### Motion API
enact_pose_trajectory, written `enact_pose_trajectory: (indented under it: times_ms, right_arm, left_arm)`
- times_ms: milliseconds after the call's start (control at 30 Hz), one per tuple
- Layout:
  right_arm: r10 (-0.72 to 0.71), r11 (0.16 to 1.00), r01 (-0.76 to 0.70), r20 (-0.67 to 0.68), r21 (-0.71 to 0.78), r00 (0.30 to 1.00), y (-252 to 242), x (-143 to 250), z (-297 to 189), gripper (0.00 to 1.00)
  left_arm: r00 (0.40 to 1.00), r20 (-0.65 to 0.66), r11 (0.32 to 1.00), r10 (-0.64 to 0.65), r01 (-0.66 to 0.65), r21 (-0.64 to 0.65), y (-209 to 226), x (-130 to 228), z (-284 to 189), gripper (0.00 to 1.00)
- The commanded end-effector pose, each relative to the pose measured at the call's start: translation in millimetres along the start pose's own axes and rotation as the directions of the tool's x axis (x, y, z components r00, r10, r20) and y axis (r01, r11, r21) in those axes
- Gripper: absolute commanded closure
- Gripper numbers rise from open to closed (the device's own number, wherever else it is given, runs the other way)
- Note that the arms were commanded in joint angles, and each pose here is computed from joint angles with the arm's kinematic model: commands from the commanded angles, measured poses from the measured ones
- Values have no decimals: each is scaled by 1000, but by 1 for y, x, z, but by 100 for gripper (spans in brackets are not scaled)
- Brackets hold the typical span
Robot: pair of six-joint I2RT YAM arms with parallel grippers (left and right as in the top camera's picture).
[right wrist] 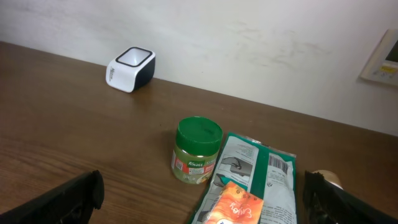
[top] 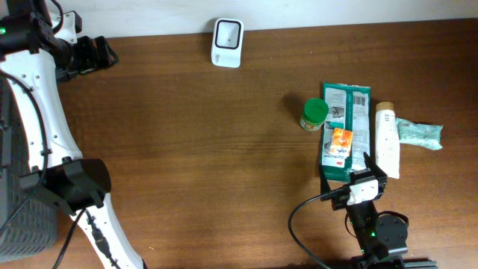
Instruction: Scan the item barcode
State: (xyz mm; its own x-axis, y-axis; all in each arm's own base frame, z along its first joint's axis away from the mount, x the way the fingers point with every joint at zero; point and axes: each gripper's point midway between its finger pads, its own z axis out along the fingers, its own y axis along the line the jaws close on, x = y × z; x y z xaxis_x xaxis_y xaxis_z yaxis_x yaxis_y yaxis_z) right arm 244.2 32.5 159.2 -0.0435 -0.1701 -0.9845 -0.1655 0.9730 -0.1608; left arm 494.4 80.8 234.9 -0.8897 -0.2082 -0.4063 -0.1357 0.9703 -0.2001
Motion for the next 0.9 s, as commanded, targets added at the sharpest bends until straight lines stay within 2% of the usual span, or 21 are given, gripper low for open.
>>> enact_pose_trajectory:
  times_ms: [0,133,233,267,300,367,467,533,600,667,733,867]
  right_arm:
    - [8,1000,-8,5,-15,1000,2,1,0,1]
    - [8,1000,-8,5,-15,1000,2,1,0,2]
    - [8,1000,-8,5,-15,1000,2,1,0,2]
    - [8,1000,-8,5,-15,1000,2,1,0,2]
    - [8,1000,-8,5,-15,1000,2,1,0,2]
    - [8,1000,-8,5,-15,1000,2,1,0,2]
    - [8,1000,-8,5,-15,1000,2,1,0,2]
    - [8,1000,-8,5,-15,1000,2,1,0,2]
    - [8,1000,-8,5,-15,1000,2,1,0,2]
    - [8,1000,-8,5,-15,1000,2,1,0,2]
    - [8,1000,-8,5,-15,1000,2,1,0,2]
    - [8,1000,-8,5,-15,1000,2,1,0,2]
  left_arm:
    - [1000,10,1000,7,-7,6,-1,-3,-1,1]
    - [999,26,1000,24,-24,11,-10,-3,-10,1]
    - [992,102,996,81,-84,28,-43,-1,-55,1]
    - [990,104,994,97,-101,36,-54,9,-69,1]
    - [984,83,988,157,-156,-13,-58,30,-83,1]
    - [983,22,980,182,-179,-88,-55,67,-92,1]
    - [979,-62,978,194,-198,-72,-59,120,-99,1]
    - [973,79,975,215,-209,-75,-62,108,-102,1]
    - [926,291,971,241,-229,-76,-68,86,-102,1]
    - [875,414,967,252,-246,-70,-72,82,-98,1]
    - [802,537,962,260,-263,-73,-72,90,-90,1]
    - [598,757,953,264,-283,-108,-64,134,-82,1]
